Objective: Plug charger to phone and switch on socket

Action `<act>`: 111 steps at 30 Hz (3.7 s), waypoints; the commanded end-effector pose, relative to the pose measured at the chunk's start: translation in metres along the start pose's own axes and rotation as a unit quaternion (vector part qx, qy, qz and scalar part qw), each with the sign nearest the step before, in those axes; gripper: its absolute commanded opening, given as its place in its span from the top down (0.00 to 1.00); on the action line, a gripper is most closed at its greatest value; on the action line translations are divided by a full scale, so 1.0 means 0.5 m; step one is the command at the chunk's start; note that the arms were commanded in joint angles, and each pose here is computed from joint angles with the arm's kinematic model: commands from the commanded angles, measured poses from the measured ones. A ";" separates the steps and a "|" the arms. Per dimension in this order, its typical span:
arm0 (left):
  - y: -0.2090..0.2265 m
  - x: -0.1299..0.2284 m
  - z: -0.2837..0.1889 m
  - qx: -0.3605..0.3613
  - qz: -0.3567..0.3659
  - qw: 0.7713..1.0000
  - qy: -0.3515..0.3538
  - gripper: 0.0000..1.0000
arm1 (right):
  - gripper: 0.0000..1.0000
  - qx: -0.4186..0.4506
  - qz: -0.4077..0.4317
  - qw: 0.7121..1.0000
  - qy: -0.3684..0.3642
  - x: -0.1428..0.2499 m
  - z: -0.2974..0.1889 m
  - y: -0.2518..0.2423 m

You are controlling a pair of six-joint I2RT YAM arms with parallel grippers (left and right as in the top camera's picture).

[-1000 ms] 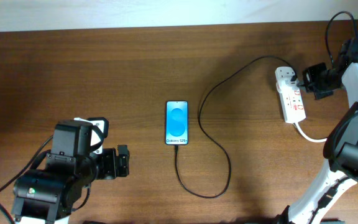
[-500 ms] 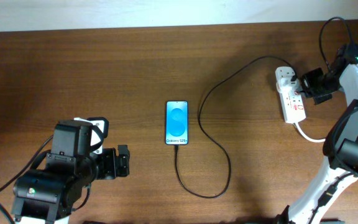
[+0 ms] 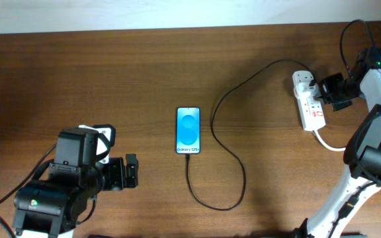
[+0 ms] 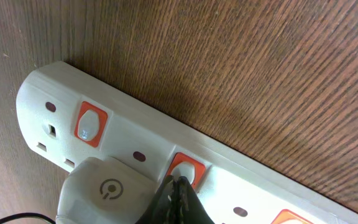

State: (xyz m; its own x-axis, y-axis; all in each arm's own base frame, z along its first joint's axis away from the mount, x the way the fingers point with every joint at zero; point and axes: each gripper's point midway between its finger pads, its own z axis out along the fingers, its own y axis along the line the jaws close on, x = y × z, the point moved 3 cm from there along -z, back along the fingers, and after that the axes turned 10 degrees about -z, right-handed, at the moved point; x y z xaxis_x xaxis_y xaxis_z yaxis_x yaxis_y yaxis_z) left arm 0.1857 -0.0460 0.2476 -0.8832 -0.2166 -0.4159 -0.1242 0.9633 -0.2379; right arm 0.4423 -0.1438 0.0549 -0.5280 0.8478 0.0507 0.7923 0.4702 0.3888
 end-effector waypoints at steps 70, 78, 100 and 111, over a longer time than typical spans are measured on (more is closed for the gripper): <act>0.002 -0.002 -0.006 -0.004 0.004 1.000 -0.008 0.01 | 0.02 -0.222 -0.388 0.726 -0.523 0.464 -0.269 -0.160; 0.034 0.038 0.109 0.073 0.017 0.972 -0.224 0.01 | 0.02 -0.222 -0.388 0.726 -0.523 0.464 -0.269 -0.160; 0.105 0.005 0.172 0.018 0.113 0.866 -0.486 0.01 | 0.02 -0.222 -0.388 0.726 -0.523 0.464 -0.269 -0.160; 0.104 0.005 0.172 0.019 0.114 0.866 -0.486 0.01 | 0.02 -0.222 -0.388 0.726 -0.523 0.464 -0.269 -0.160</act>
State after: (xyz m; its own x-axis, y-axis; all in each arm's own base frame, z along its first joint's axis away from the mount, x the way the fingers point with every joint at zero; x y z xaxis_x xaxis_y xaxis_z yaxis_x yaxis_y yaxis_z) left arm 0.2158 -0.0111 0.1601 -0.0858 -0.0827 -0.9929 0.0396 0.9955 -0.0863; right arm 0.2154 -0.0181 0.1614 -0.0552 0.2125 -0.9756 0.0830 0.9747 0.2077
